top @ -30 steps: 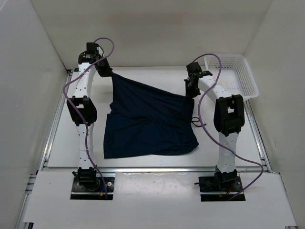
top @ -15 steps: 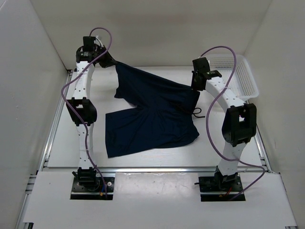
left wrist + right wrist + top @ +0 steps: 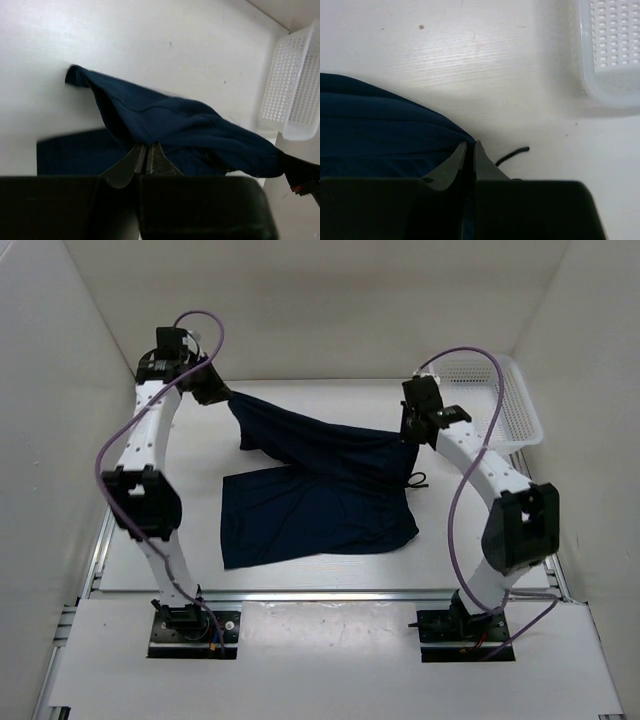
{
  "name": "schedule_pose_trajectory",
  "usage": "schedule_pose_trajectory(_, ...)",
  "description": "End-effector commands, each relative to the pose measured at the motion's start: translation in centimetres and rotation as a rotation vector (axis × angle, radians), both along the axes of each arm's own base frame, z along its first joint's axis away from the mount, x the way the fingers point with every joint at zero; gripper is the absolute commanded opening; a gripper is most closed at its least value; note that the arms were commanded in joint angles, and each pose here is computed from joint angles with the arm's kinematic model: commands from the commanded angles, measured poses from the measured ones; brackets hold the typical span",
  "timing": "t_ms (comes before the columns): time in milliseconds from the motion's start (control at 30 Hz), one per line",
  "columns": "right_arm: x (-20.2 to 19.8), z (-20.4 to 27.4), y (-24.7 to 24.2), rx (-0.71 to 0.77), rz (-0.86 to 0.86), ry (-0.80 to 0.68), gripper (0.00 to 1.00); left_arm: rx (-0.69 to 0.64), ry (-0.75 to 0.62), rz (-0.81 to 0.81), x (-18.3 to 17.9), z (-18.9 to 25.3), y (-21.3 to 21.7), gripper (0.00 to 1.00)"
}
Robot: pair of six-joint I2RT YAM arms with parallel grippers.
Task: Fold and stack the shorts
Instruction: Fold the shorts
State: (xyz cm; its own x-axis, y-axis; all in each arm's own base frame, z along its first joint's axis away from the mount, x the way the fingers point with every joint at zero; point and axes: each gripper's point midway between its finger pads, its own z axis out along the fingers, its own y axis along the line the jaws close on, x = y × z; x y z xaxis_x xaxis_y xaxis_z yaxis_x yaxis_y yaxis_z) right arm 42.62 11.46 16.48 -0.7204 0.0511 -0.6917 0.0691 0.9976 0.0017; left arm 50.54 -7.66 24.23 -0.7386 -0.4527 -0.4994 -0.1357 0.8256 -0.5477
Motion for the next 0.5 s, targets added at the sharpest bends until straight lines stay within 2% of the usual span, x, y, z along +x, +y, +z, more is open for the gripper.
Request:
schedule_pose_trajectory(0,-2.8,3.6,0.6,-0.014,-0.005,-0.107,0.0,0.035,-0.069,0.072,-5.8,4.8,1.4,0.1)
schedule_pose_trajectory(133,-7.7,1.7,1.3,-0.042,-0.02,-0.094,0.0,0.073,0.009,0.108,-12.7,1.9,1.3,0.1)
schedule_pose_trajectory(167,-10.0,0.3,1.4,-0.072,-0.007,-0.067,0.0,0.07,0.051,0.113,-15.6,0.1,1.4,0.1)
schedule_pose_trajectory(233,-12.4,-1.3,1.4,-0.05,-0.055,-0.044,0.0,0.09,0.103,0.128,-18.7,-2.4,1.2,0.1)
schedule_pose_trajectory(267,-14.6,-1.8,1.3,-0.057,-0.072,-0.028,0.0,0.08,0.161,0.144,-21.6,-5.0,1.2,0.1)
schedule_pose_trajectory(300,-16.1,-3.4,0.2,-0.057,-0.165,-0.019,0.06,0.075,0.189,0.152,-23.1,-6.3,1.3,0.12)
schedule_pose_trajectory(333,-17.1,-4.0,0.2,-0.048,-0.174,-0.006,0.14,0.073,0.219,0.158,-24.4,-7.6,1.3,0.29)
schedule_pose_trajectory(367,-18.4,-4.2,-0.2,-0.055,-0.186,-0.005,0.42,0.072,0.274,0.166,-26.4,-10.0,1.3,0.71)
schedule_pose_trajectory(400,-19.3,-5.2,-0.9,-0.059,-0.21,0.014,0.54,0.062,0.312,0.184,-27.4,-10.8,1.3,0.76)
schedule_pose_trajectory(433,-19.5,-5.3,-1.0,-0.038,-0.231,0.009,0.59,0.039,0.326,0.166,-27.7,-11.0,0.8,0.77)
schedule_pose_trajectory(467,-19.8,-5.1,-1.0,-0.009,-0.236,0.001,0.59,0.027,0.328,0.156,-27.8,-10.9,0.5,0.79)
